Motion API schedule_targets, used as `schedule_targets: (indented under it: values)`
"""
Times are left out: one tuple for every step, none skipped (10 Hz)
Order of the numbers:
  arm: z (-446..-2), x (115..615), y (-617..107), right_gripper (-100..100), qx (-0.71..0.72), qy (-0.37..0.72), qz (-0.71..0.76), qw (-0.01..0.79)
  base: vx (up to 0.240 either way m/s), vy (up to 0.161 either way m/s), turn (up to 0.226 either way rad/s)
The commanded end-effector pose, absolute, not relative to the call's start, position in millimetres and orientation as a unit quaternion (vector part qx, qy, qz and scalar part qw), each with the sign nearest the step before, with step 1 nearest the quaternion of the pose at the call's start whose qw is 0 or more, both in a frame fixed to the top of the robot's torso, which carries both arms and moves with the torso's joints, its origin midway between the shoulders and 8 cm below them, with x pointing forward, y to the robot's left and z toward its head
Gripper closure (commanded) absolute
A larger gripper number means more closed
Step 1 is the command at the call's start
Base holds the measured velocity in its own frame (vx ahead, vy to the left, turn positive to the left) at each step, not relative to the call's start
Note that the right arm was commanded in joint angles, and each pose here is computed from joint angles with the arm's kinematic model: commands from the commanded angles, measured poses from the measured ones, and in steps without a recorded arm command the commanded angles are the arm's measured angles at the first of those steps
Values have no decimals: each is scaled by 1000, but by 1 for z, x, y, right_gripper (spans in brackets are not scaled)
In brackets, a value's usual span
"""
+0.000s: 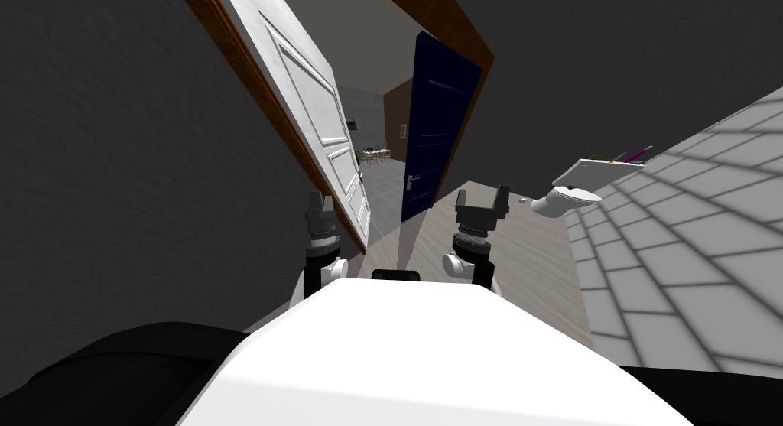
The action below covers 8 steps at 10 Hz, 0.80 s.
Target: Push the door open
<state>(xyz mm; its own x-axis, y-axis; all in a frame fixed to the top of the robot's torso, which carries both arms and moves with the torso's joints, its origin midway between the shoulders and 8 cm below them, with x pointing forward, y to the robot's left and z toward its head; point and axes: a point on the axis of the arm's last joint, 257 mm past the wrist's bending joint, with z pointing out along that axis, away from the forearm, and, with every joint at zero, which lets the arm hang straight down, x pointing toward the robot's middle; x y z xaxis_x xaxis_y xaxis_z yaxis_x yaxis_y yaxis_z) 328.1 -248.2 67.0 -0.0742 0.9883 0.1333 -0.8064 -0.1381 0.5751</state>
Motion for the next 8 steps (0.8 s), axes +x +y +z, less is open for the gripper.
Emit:
schedule_targets:
  values:
    - [58, 339, -244, -100, 257, 191, 713, 624, 88, -66, 32]
    - [53, 344, -241, -100, 259, 197, 714, 620, 74, -66, 40]
    - [46, 352, -238, -100, 261, 205, 715, 615, 60, -56, 39]
    - [40, 359, -235, -100, 264, 212, 716, 611, 76, -72, 32]
    - [33, 366, -232, -100, 266, 220, 717, 606, 85, -78, 59]
    - [33, 366, -232, -100, 266, 220, 717, 606, 56, -53, 17]
    - [27, 372, -229, -100, 268, 228, 718, 601, 45, -40, 20]
    - [19, 380, -225, -100, 271, 237, 718, 595, 74, -54, 48]
